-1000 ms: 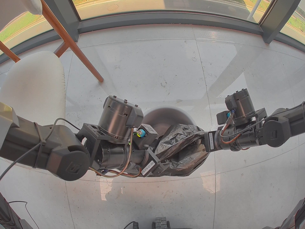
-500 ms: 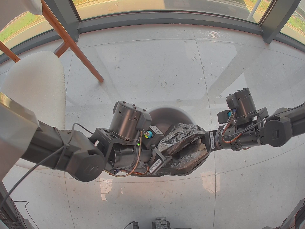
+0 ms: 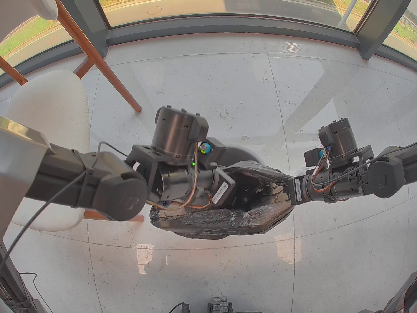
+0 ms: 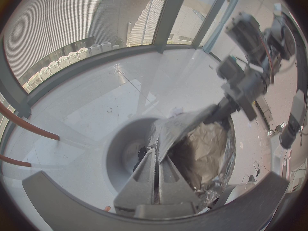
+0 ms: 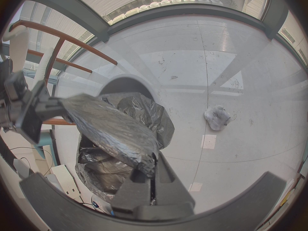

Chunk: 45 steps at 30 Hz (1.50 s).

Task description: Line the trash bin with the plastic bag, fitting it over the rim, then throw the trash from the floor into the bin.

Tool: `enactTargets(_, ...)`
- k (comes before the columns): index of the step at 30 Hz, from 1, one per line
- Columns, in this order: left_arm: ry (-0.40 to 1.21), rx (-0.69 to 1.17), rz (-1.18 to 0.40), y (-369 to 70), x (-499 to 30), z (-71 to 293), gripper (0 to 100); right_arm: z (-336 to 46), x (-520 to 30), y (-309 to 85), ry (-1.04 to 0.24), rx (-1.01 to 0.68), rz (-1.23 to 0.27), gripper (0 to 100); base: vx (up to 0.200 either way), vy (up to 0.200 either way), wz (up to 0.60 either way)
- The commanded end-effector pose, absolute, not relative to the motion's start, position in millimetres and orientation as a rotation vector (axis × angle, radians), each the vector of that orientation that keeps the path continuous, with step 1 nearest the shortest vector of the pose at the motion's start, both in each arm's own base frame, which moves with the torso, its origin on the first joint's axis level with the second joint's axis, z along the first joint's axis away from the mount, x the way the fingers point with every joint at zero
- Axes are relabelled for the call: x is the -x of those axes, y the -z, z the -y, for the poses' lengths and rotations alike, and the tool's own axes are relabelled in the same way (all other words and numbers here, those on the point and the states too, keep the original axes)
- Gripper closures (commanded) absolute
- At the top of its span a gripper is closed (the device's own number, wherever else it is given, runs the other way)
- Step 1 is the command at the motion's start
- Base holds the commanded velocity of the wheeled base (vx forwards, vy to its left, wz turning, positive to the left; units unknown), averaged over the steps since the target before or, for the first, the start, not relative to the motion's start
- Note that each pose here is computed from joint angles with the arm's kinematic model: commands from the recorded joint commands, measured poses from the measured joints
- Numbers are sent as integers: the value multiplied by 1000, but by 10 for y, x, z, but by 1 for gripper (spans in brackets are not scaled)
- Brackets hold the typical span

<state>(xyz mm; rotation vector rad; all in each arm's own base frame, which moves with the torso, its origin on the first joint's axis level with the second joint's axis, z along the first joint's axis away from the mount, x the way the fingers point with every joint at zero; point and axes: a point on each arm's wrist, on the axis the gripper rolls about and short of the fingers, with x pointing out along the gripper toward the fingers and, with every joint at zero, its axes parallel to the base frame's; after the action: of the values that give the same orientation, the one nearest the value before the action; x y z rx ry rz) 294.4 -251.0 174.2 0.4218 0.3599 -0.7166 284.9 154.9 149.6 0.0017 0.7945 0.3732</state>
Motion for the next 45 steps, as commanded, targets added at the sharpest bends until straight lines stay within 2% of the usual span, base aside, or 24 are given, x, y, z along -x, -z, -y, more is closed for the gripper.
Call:
enactTargets(1,708,-365,-305,-2112,-2993,2571,100,-1473,-2853,-1527,-369,1,-784,100,0,0,0)
enactTargets(7,669,-378,-332,-2338,-3001,2573,100,-1365,-2915,-1487,-419,21,-759,100,0,0,0)
enactTargets(12,665,-424,-436,-2267,-2894,2575,100,-1343,-2878,-1385,-453,43,-759,100,0,0,0)
enactTargets(18,694,-386,-522,-2107,-2654,2755,100,-1243,-2829,-886,-476,163,-803,100,0,0,0)
enactTargets(25,710,-429,-576,-1921,-2498,2826,100,-1035,-2885,-480,-543,301,-732,100,0,0,0)
enactTargets(37,639,-391,-508,-2096,-2660,2784,100,-902,-3085,-764,-503,287,-574,100,0,0,0)
enactTargets(45,635,-409,-552,-1970,-2656,2739,100,-965,-3137,-871,-517,284,-506,100,0,0,0)
